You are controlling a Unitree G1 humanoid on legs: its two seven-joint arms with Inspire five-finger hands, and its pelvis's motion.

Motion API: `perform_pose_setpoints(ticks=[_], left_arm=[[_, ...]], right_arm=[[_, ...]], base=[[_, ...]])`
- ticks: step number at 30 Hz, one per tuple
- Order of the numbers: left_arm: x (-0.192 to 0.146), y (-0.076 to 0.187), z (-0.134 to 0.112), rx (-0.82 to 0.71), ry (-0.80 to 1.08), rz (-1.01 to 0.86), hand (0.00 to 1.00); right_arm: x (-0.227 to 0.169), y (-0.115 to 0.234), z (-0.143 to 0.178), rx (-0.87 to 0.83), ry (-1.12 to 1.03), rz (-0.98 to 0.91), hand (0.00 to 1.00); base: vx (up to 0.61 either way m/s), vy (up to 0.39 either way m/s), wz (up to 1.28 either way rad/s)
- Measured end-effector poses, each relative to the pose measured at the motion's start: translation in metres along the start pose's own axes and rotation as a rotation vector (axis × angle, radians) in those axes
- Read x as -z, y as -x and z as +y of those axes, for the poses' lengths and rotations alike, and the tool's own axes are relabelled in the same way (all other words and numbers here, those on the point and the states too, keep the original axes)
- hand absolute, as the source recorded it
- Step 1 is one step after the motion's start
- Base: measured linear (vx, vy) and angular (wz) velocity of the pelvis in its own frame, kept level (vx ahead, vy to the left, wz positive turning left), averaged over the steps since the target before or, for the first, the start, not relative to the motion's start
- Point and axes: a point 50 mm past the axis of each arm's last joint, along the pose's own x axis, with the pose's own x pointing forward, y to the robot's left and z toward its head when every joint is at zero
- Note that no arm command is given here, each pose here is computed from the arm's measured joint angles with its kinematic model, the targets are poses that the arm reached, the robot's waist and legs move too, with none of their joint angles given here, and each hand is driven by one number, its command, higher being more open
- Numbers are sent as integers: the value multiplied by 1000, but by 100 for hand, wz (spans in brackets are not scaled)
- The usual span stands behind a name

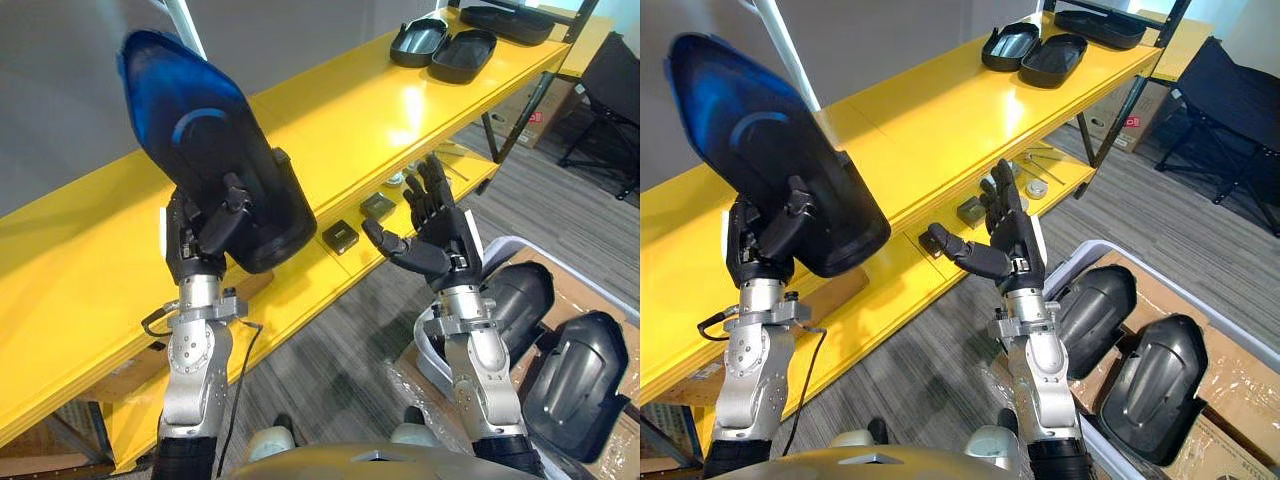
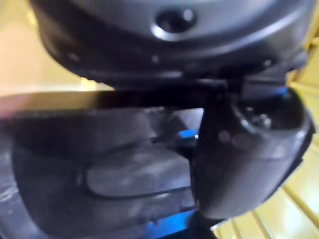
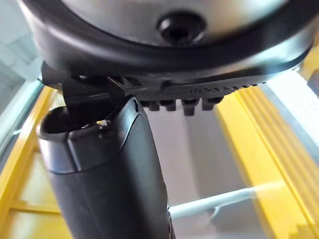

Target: Walk over and take three plastic housings, then place them on the shelf

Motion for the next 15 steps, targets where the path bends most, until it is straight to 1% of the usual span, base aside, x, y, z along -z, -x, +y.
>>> perform_pose_setpoints(ticks=[2, 5, 6, 8, 9, 12, 15], left_arm=[[3, -12, 7, -83, 20, 0, 0], [6, -22, 15, -156, 20, 8, 0], [8, -28, 16, -190, 49, 18, 0], [8, -34, 17, -209, 55, 23, 0], [6, -44, 21, -225, 53, 23, 0], [-3, -57, 24, -236, 25, 8, 0], [-12, -69, 20, -219, 41, -7, 0]], right_arm=[[2, 0, 5, -56, 1, 23, 100], [6, 1, 8, -101, 0, 62, 100], [9, 1, 10, -117, -6, 87, 100], [10, 1, 11, -124, -6, 100, 100], [10, 0, 12, -163, 6, 107, 100], [10, 0, 16, -218, 15, 122, 100], [15, 2, 18, -243, 15, 168, 100]], base=[[-29, -14, -16], [10, -13, -11], [28, -5, -5], [24, -4, -4], [13, -1, -7], [-2, 2, -11], [-10, -8, -4]])
